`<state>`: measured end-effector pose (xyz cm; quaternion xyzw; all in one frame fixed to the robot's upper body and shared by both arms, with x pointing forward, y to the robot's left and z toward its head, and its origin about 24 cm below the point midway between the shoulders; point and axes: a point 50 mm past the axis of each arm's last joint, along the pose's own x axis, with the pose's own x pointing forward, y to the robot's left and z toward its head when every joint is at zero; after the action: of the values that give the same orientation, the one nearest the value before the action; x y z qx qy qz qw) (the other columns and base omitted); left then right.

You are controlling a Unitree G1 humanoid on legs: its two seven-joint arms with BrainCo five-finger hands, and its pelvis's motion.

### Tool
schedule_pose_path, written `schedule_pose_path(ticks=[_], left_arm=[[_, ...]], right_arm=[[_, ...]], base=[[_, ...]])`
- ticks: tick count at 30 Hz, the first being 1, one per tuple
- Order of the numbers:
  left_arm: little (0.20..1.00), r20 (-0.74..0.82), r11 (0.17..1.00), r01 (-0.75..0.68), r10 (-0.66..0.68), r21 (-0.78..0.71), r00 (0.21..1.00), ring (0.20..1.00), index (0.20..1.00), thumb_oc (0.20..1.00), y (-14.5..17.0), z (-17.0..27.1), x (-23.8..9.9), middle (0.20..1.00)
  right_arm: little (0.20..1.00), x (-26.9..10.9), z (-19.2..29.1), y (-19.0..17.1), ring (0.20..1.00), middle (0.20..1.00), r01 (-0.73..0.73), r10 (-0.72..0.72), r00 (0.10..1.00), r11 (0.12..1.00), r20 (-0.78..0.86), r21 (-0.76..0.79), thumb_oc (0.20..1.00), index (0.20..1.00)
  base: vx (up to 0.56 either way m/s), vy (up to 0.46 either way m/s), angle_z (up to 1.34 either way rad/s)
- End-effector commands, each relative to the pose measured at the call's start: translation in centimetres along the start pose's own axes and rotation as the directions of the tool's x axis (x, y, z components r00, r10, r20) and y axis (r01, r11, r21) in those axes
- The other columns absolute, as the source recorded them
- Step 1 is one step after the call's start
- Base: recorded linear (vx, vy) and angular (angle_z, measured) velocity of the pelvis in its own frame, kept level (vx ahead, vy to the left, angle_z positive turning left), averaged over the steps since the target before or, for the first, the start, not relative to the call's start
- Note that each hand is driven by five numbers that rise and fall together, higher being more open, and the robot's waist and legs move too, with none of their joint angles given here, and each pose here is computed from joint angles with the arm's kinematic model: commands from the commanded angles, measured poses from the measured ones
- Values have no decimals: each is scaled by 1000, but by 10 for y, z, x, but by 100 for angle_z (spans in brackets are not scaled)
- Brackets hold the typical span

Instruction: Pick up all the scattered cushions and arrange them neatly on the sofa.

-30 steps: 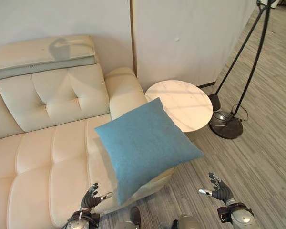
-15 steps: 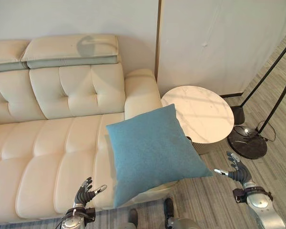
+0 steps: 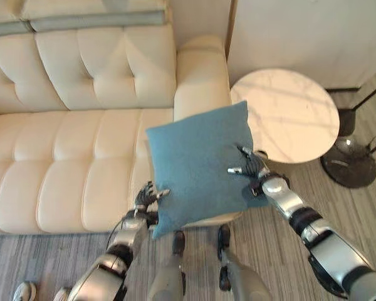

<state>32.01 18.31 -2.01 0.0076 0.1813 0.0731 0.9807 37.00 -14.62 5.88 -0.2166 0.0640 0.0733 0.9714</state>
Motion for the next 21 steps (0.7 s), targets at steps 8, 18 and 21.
schedule_pose_path(ticks=[8,18,21], left_arm=[[200,381,966,246,-200,-78,903,200,200,200,-73,87,-13,200],[200,491,925,357,-252,-132,834,200,200,200,-68,78,-53,200],[200,520,920,375,-264,-118,813,200,200,200,-58,74,-67,200]], right_arm=[[200,-27,52,96,200,200,-330,255,920,913,298,240,200,200],[200,-72,29,82,200,200,-384,237,892,848,386,366,200,200],[200,-88,23,72,200,200,-393,224,884,832,410,392,200,200]], base=[[14,26,-5],[79,46,-8],[109,67,-3]])
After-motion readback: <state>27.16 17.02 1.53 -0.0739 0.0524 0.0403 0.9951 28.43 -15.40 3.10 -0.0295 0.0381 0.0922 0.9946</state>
